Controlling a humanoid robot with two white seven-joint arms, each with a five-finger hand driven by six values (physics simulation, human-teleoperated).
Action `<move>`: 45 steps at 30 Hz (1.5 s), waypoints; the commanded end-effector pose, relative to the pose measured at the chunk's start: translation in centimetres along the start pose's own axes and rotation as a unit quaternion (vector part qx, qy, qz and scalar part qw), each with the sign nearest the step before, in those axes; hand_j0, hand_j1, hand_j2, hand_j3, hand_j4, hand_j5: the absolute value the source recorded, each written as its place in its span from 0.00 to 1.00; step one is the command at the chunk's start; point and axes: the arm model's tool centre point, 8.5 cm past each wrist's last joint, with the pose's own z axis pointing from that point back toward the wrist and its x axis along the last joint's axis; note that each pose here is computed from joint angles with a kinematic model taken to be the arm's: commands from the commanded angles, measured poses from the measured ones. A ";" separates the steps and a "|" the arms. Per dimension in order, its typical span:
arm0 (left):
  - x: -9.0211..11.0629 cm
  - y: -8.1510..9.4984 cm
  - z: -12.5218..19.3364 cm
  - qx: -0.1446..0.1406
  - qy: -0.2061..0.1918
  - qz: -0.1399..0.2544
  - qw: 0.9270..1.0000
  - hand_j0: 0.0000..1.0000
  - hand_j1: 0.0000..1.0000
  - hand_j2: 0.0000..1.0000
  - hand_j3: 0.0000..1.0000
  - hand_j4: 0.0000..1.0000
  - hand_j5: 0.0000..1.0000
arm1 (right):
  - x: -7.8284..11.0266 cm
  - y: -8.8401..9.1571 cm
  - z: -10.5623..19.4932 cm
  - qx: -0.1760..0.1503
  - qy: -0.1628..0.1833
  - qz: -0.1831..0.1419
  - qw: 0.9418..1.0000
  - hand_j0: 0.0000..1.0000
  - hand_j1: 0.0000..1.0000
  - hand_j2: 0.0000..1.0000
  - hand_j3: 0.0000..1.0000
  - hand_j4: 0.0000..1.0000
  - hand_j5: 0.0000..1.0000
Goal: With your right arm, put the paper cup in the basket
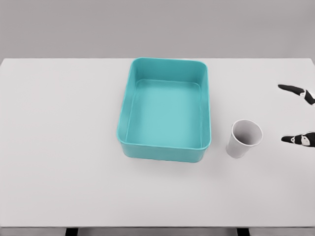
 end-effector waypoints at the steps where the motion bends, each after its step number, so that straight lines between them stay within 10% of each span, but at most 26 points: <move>1: 0.0 0.0 0.0 0.000 0.000 0.000 1.000 1.00 1.00 1.00 1.00 1.00 1.00 | -0.1 0.4 0.1 -0.024 -0.012 -0.025 0.999 1.00 1.00 1.00 1.00 1.00 1.00; 9: 0.0 0.0 0.0 0.000 0.000 0.000 1.000 1.00 1.00 1.00 1.00 1.00 1.00 | -2.2 5.6 1.9 -0.067 -0.003 -0.142 0.988 1.00 1.00 1.00 1.00 1.00 1.00; 19: 0.0 0.0 0.0 0.000 0.000 0.000 1.000 1.00 1.00 1.00 1.00 1.00 1.00 | -7.5 10.7 2.9 -0.047 0.088 -0.237 0.966 1.00 1.00 1.00 1.00 1.00 1.00; 30: 0.0 0.0 0.0 0.000 0.000 0.000 1.000 1.00 1.00 1.00 1.00 1.00 1.00 | -9.7 12.0 -0.3 -0.047 0.100 -0.282 0.953 1.00 1.00 1.00 1.00 1.00 1.00; 45: 0.0 0.0 0.0 0.000 0.000 0.001 1.000 1.00 1.00 1.00 1.00 1.00 1.00 | -9.4 12.0 -0.7 -0.043 0.093 -0.281 0.954 1.00 1.00 1.00 1.00 1.00 1.00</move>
